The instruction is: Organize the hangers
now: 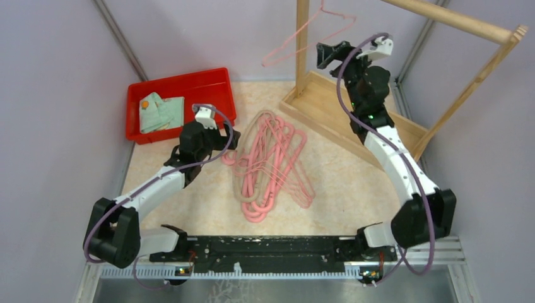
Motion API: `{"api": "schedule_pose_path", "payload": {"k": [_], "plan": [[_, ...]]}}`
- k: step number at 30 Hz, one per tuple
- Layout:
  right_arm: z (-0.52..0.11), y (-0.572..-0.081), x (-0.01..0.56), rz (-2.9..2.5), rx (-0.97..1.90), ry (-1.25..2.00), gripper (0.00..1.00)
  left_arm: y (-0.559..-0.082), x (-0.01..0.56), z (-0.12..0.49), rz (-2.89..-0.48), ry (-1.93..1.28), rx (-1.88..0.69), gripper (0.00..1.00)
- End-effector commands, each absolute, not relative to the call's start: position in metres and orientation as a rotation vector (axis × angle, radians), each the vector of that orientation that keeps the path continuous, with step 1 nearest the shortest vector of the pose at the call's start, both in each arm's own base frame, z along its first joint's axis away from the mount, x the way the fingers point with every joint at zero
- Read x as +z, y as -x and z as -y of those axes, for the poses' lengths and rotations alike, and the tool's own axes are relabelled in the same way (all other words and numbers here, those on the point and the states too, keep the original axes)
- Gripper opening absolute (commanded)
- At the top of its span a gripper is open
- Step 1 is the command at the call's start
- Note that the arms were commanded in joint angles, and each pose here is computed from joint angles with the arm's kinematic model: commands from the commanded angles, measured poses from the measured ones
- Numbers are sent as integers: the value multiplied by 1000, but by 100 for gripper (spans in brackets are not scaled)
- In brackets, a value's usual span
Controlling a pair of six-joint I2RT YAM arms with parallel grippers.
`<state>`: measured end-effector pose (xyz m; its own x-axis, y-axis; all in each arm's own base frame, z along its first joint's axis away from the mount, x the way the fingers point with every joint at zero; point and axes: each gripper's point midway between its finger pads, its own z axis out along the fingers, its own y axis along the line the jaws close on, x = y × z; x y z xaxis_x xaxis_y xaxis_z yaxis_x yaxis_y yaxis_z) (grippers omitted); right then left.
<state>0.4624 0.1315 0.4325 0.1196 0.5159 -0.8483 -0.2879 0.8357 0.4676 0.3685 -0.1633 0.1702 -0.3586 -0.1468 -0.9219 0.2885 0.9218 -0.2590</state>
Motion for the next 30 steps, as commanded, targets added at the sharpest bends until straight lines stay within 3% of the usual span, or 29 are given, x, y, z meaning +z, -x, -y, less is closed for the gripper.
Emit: {"api": "schedule_pose_path", "payload": {"k": [1, 9, 15, 21, 30], "plan": [[-122, -420, 458, -1272, 588, -155, 98, -366, 179, 161, -1859, -96, -458, 96], [-138, -368, 399, -1466, 585, -90, 97, -365, 176, 160, -1866, -85, -458, 97], [-179, -334, 303, -1761, 447, 98, 90, -360, 164, 166, -1894, -88, -498, 96], [-212, -298, 195, -2031, 437, 315, 75, -357, 149, 162, -1925, -72, -480, 96], [-248, -275, 125, -2181, 444, 584, 68, -355, 135, 161, -1944, -28, -496, 95]]}}
